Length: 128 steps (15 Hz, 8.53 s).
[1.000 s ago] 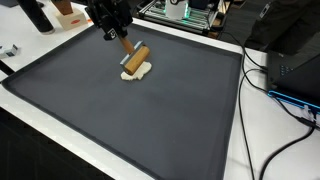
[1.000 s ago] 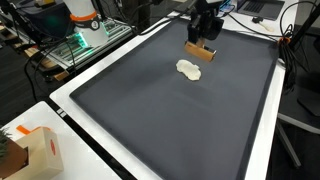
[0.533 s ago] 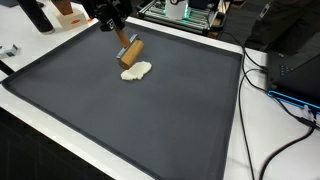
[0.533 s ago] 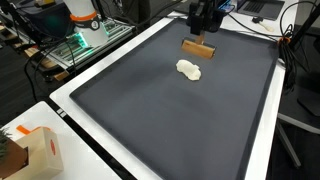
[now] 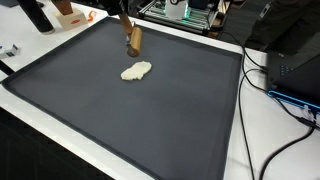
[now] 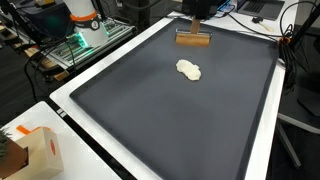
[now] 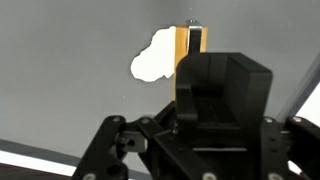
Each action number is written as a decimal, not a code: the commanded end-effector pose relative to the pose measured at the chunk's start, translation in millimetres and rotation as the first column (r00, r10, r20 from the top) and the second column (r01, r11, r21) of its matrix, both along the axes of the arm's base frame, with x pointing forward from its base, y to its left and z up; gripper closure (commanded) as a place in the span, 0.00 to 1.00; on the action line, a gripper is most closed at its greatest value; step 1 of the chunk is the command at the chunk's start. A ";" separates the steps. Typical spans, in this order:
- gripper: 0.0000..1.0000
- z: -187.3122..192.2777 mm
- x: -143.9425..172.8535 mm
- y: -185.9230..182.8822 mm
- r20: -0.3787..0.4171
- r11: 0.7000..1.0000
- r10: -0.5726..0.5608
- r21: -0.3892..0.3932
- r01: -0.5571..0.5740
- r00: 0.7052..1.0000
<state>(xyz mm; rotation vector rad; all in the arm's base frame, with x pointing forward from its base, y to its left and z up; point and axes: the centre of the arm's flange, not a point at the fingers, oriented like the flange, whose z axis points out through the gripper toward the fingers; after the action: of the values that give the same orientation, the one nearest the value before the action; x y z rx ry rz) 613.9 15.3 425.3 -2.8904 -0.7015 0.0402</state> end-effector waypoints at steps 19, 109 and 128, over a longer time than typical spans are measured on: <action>0.81 40.2 -18.1 20.2 0.038 0.829 0.557 -0.079 -0.553 0.830; 0.81 -150.5 -12.4 43.3 -0.004 0.714 0.700 -0.001 -0.700 0.714; 0.81 -104.8 -22.6 28.9 -0.025 0.760 0.649 0.008 -0.649 0.760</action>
<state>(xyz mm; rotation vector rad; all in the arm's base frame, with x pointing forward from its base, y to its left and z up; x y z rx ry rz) 598.9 50.4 308.5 -2.4586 -1.7173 0.1700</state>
